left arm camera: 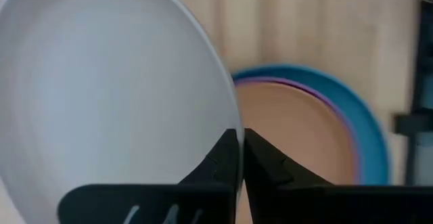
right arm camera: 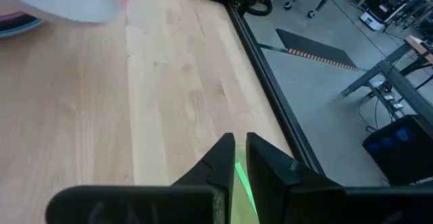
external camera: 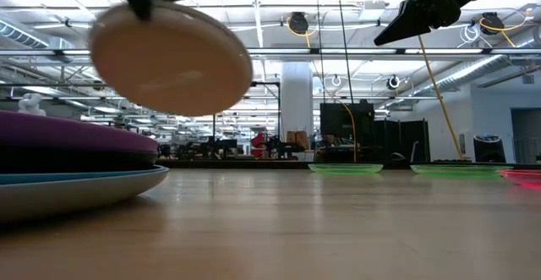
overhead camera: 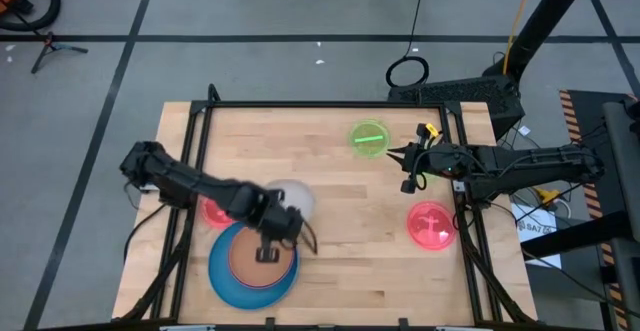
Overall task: Stack plastic plates
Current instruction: Stack the gray plate on the brown plate
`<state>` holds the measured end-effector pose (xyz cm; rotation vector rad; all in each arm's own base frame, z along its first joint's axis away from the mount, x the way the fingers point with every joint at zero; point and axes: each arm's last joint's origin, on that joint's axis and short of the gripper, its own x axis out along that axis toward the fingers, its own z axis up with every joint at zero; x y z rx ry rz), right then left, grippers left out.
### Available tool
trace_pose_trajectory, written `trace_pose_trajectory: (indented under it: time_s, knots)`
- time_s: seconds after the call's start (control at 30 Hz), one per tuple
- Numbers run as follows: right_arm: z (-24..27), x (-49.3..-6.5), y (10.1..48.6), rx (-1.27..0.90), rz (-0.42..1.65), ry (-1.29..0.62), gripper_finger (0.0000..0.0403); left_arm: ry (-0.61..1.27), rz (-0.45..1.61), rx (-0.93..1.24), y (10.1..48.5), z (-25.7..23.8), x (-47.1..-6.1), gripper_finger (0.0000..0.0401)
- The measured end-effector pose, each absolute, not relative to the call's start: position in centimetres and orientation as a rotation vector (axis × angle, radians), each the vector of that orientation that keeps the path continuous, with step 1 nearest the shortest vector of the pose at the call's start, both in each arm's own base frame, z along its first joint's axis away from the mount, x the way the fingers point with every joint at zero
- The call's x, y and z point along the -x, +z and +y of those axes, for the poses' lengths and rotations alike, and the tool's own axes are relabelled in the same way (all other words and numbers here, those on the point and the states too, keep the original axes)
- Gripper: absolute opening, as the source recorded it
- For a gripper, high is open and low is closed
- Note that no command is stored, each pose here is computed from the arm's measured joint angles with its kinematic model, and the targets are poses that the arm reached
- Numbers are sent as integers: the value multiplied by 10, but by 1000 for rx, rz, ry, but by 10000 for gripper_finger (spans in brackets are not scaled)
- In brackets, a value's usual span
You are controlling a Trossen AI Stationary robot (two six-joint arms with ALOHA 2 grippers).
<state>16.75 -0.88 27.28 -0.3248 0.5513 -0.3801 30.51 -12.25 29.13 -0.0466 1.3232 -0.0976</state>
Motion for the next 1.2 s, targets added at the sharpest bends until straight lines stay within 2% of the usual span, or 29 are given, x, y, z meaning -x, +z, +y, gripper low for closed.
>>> trace_pose_trajectory:
  time_s: [0.17,0.5,1.2]
  knots:
    - [-9,-167,273,322,550,-380,31,-143,1353,97,291,-152,-292,23]
    - [-9,-168,273,316,545,-382,31,-86,1382,228,291,-184,-274,30]
    - [-9,-168,273,317,546,-382,31,-25,1389,331,291,-178,-279,34]
